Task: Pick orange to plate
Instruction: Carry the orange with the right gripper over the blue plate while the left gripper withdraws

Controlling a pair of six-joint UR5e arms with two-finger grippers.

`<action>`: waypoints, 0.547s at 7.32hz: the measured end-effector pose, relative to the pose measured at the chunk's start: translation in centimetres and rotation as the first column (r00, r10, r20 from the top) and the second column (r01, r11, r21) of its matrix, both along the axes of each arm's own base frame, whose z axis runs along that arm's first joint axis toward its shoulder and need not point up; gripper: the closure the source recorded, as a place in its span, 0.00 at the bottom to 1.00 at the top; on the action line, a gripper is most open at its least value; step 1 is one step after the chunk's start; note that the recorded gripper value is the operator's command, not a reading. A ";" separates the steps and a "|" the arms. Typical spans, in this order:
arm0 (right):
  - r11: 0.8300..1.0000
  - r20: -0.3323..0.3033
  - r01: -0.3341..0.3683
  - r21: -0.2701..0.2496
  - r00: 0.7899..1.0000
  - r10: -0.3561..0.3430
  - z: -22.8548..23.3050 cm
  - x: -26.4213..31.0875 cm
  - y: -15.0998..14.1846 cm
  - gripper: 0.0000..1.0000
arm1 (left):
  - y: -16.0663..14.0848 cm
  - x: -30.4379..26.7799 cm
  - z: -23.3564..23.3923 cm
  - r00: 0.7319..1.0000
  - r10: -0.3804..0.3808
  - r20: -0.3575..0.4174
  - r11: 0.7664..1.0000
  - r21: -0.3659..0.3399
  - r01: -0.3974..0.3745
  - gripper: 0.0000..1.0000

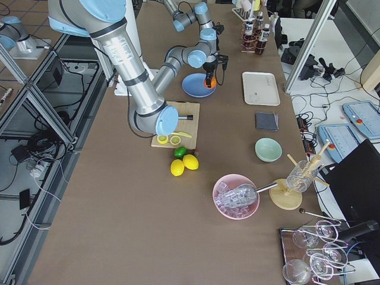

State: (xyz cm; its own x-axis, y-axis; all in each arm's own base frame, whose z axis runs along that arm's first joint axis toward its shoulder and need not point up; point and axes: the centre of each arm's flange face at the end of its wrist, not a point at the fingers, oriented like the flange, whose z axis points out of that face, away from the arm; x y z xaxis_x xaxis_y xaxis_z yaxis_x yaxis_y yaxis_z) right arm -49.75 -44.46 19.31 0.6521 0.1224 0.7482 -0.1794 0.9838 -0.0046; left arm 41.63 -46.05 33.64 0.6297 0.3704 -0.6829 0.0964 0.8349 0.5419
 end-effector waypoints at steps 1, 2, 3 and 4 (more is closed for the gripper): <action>1.000 -0.010 0.008 0.026 1.000 -0.008 -1.1 -2.2 2.1 1.00 | -0.6 -2.5 1.2 0.999 0.017 0.033 1.000 0.002 -0.017 0.02; 0.999 -0.021 0.017 0.045 1.000 -0.016 -1.5 -4.2 3.9 1.00 | -1.2 -5.2 2.1 0.998 0.026 0.065 1.000 -0.004 -0.026 0.02; 0.998 -0.036 0.023 0.055 0.999 -0.021 -1.5 -6.0 5.0 1.00 | -2.0 -7.9 3.0 0.994 0.034 0.102 0.999 -0.005 -0.033 0.02; 0.998 -0.048 0.025 0.060 0.999 -0.023 -1.3 -7.7 5.2 1.00 | -2.6 -10.7 4.1 0.990 0.040 0.135 0.999 0.004 -0.041 0.02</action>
